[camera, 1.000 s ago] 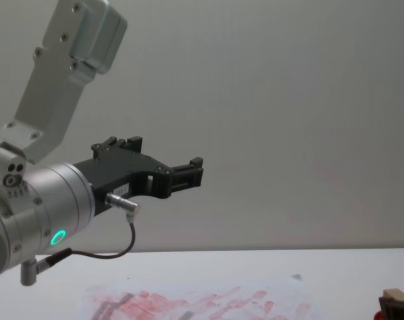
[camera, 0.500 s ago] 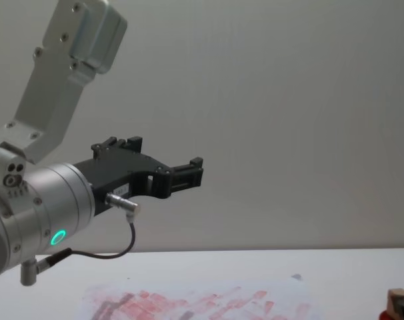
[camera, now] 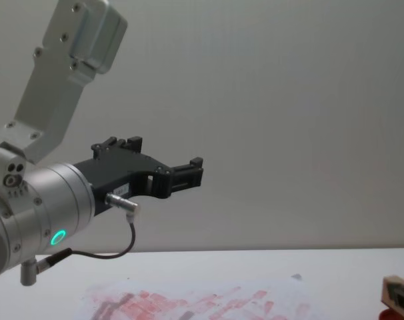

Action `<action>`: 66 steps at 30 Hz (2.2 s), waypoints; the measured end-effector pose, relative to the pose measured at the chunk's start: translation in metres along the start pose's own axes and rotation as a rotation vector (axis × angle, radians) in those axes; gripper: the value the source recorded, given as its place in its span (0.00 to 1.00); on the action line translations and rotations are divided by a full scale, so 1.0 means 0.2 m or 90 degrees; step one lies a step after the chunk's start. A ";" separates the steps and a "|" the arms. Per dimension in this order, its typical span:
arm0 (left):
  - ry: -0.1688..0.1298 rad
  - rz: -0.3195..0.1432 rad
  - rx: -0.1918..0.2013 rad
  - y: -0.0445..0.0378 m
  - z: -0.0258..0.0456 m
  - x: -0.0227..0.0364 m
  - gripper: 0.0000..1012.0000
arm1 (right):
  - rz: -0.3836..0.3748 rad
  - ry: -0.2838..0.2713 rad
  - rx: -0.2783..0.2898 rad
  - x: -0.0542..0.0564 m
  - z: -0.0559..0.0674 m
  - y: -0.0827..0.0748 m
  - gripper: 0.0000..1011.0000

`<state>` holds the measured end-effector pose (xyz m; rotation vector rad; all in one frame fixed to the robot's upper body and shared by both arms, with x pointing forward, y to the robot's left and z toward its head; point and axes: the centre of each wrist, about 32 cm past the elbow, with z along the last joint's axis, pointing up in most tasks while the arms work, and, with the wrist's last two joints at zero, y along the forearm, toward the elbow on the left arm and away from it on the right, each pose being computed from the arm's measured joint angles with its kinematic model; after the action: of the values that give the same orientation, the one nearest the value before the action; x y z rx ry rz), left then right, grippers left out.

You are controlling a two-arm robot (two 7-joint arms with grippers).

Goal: Use the one hand to pick up the stamp and affix it onto the A4 paper.

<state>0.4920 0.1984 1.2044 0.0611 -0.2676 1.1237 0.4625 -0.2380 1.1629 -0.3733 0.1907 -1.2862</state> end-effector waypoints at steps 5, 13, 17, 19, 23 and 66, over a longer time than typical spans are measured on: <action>0.000 0.000 0.000 0.000 0.000 0.000 0.99 | 0.014 -0.015 0.034 0.00 0.03 0.00 0.21; 0.000 0.000 0.000 0.000 0.000 0.000 0.99 | 0.062 -0.038 0.090 -0.01 0.09 0.02 0.21; 0.000 0.000 0.000 0.000 0.000 0.000 0.99 | 0.084 -0.044 0.105 -0.01 0.10 0.03 0.21; 0.000 0.000 0.000 0.000 0.000 0.000 0.99 | 0.110 -0.048 0.116 -0.01 0.12 0.05 0.21; 0.000 0.000 0.000 0.000 0.000 0.000 0.99 | 0.144 -0.052 0.121 -0.02 0.12 0.08 0.21; 0.000 0.000 0.000 0.000 0.000 0.000 0.99 | 0.317 -0.122 0.027 -0.09 0.00 0.31 0.21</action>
<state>0.4920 0.1984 1.2044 0.0611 -0.2676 1.1237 0.5131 -0.2073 1.1376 -0.3806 0.0847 -0.7579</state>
